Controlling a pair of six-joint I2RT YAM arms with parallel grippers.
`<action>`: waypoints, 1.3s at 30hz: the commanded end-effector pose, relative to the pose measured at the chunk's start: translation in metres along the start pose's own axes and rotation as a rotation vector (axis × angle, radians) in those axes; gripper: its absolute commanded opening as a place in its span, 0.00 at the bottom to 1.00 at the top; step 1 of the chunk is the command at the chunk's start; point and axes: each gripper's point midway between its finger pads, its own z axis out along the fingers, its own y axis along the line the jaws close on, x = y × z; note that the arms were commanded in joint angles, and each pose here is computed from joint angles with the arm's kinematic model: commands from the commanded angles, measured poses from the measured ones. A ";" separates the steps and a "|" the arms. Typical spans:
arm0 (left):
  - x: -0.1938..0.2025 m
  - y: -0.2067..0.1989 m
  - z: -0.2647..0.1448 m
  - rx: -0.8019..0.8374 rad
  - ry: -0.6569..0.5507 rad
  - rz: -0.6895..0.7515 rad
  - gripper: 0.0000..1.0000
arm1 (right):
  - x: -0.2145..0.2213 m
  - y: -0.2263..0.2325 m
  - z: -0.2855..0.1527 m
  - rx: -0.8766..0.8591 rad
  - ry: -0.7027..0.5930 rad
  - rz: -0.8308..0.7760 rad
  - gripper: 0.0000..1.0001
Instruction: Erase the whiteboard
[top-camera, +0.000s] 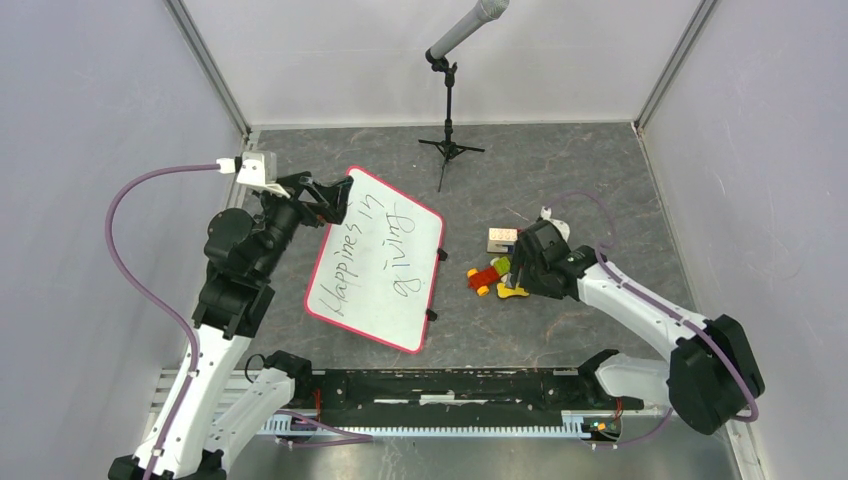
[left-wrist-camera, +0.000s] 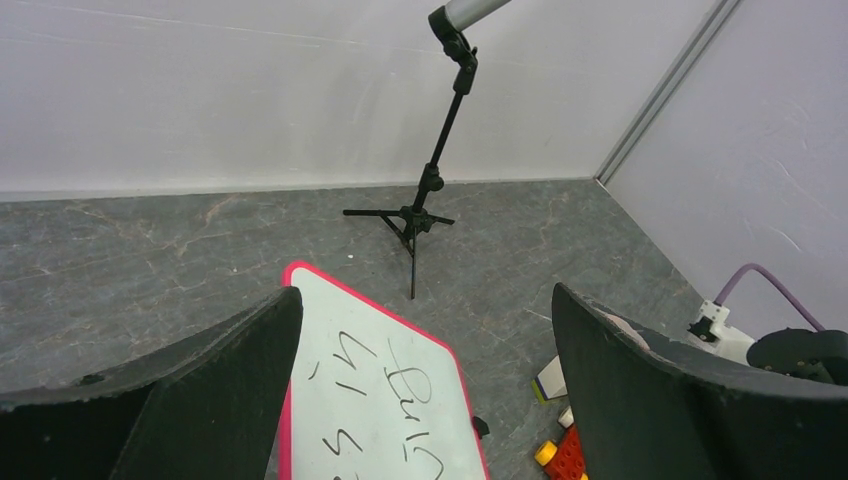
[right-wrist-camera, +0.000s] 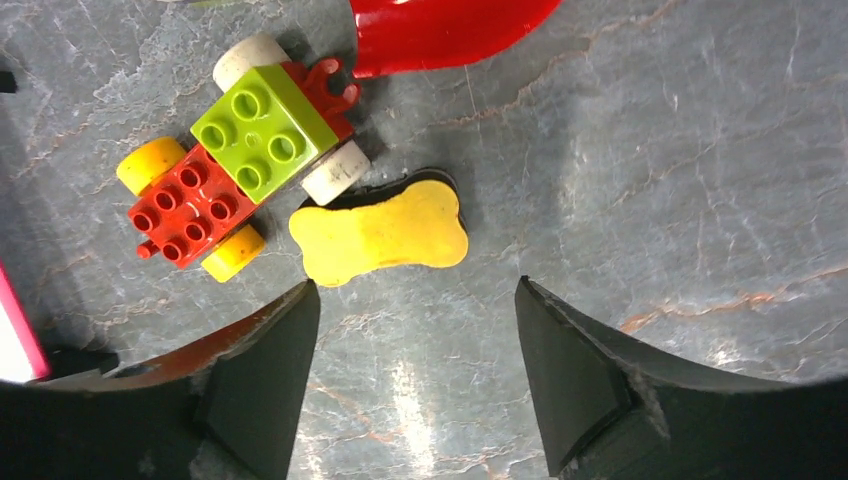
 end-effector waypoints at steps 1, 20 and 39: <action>-0.011 -0.005 -0.001 0.013 -0.025 0.007 1.00 | 0.000 -0.002 -0.005 0.000 -0.035 0.177 0.74; -0.015 -0.004 -0.004 0.003 -0.039 0.010 1.00 | -0.027 0.010 0.028 -0.320 -0.298 -0.049 0.57; -0.007 -0.005 0.003 0.011 -0.008 0.003 1.00 | 0.066 0.037 0.002 -0.660 -0.016 -0.188 0.58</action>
